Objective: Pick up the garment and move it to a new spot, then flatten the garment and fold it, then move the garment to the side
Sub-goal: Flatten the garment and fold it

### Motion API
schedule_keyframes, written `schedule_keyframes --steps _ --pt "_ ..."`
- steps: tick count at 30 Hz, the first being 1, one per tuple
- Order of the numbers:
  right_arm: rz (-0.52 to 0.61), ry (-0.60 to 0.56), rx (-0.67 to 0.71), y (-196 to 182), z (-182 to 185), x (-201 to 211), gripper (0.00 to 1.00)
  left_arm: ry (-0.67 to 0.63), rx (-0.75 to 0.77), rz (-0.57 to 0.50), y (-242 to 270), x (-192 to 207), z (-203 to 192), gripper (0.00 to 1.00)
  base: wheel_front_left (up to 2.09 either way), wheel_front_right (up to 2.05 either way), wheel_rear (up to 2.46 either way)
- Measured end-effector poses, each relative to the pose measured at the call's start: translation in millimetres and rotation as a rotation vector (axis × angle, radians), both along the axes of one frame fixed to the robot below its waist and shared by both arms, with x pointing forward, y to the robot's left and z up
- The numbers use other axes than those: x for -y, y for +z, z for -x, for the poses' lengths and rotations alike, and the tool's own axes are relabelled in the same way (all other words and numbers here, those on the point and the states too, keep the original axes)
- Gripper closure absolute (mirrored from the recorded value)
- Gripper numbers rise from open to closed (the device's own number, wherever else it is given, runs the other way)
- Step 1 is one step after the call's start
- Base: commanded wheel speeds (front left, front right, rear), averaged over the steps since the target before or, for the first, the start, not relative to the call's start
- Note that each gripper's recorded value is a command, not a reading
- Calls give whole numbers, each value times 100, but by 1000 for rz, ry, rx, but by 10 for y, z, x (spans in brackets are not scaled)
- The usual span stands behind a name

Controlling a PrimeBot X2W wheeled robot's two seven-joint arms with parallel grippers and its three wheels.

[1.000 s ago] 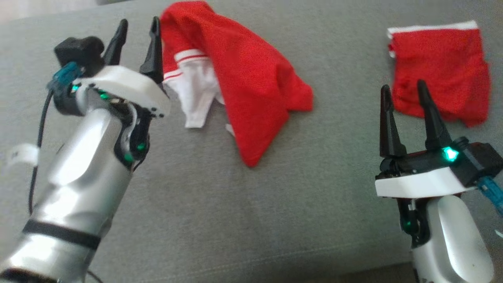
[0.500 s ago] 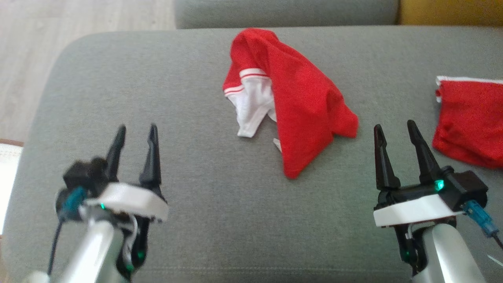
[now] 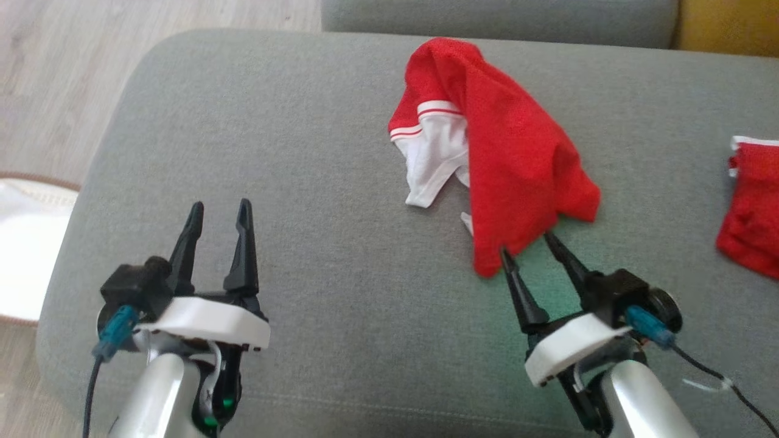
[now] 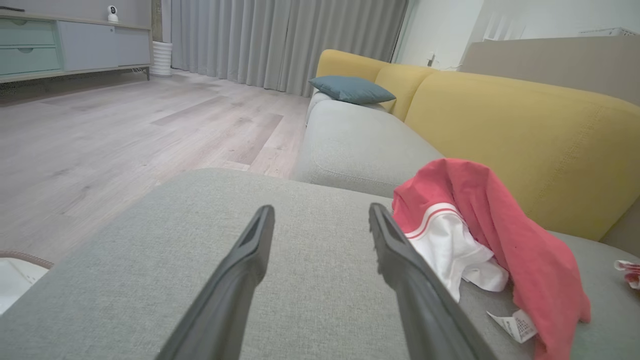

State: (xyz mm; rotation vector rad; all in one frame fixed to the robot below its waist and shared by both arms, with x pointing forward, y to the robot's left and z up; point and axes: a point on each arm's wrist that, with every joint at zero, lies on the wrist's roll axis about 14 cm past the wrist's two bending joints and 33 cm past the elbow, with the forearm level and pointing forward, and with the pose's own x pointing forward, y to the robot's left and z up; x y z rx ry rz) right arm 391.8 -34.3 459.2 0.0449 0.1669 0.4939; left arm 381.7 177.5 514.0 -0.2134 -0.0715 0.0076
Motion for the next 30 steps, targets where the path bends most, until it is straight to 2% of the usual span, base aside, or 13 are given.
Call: schedule_keyframes --steps 5,15,21,22,23,30 --pt "68 66 -87 -274 -87 -180 0 32 -11 23 -56 -79 1 0 0 0 0" --pt "176 120 -193 -716 -276 -297 0 95 -38 31 -171 -286 -24 0 0 0 0" --pt "242 151 -215 -902 -397 -356 0 119 -66 30 -276 -378 -52 0 0 0 0" --pt "242 151 -215 -906 -420 -359 27 123 -70 31 -290 -388 -51 0 0 0 0" --pt "243 149 -216 -910 -439 -358 100 122 -73 33 -304 -391 -50 0 0 0 0" --pt "163 177 -115 -625 -412 -484 100 100 -30 38 -169 -337 -100 0 0 0 0"
